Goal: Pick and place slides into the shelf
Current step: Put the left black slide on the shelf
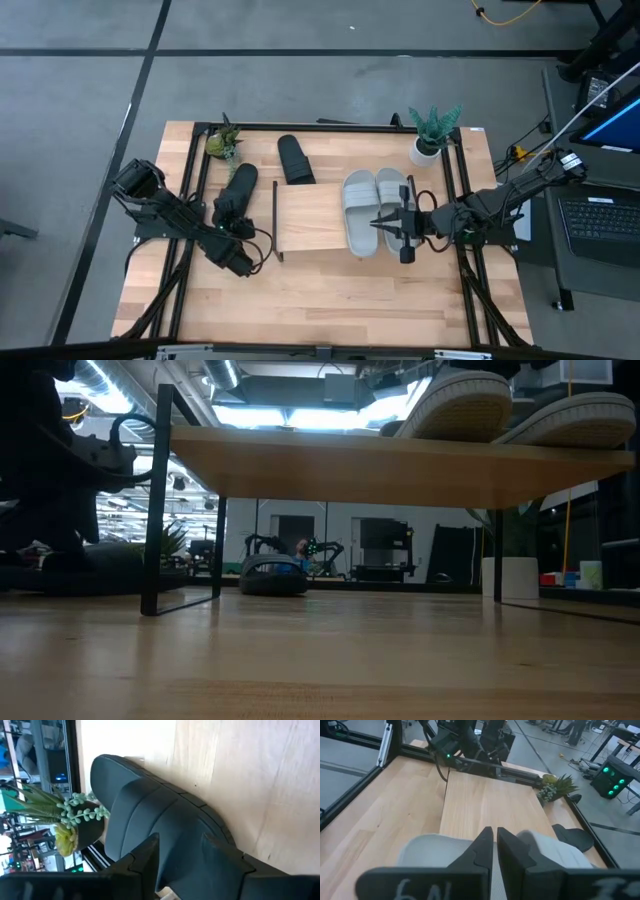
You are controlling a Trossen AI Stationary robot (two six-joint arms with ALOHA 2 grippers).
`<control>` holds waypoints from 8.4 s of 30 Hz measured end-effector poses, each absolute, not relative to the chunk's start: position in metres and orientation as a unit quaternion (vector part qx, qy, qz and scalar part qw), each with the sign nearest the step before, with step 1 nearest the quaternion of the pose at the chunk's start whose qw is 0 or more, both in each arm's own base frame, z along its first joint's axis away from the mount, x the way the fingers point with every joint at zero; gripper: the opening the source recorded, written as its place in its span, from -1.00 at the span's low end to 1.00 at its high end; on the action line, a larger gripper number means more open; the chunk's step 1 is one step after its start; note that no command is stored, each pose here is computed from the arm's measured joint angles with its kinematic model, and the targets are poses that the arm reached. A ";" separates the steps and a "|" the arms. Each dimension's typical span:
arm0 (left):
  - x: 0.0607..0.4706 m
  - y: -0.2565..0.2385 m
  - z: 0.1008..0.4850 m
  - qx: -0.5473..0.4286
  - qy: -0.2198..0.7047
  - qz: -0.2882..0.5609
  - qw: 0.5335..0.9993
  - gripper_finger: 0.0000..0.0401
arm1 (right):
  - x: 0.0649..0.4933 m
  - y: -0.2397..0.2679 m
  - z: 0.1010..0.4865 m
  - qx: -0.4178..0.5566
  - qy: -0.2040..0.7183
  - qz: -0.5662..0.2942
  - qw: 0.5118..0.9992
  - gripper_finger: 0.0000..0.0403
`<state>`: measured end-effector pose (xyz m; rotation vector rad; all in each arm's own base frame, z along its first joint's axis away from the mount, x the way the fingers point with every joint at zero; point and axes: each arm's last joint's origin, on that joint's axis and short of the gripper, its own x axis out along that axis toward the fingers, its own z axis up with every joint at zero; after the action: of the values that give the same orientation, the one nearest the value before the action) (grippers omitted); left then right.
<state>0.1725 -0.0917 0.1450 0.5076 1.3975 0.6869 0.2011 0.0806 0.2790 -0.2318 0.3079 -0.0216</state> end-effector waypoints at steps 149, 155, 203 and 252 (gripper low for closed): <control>0.303 -0.048 0.345 0.402 0.462 0.402 0.681 -1.00 | 0.200 0.080 0.273 -0.077 0.180 -0.020 0.980 -0.86; 0.314 -0.061 0.348 0.406 0.468 0.385 0.684 -1.00 | 0.200 0.080 0.273 -0.077 0.180 -0.020 0.981 -0.86; 0.338 -0.139 0.309 0.263 0.453 0.280 0.805 -1.00 | 0.211 0.086 0.259 -0.092 0.206 -0.019 0.974 -0.86; 0.345 -0.134 0.339 0.293 0.449 0.201 0.820 -0.34 | 0.211 0.086 0.259 -0.075 0.209 -0.016 0.975 -0.86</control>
<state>0.3450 -0.1342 0.3390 0.6241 0.9571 0.4276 0.2109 0.0862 0.2589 -0.1518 0.4210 -0.0319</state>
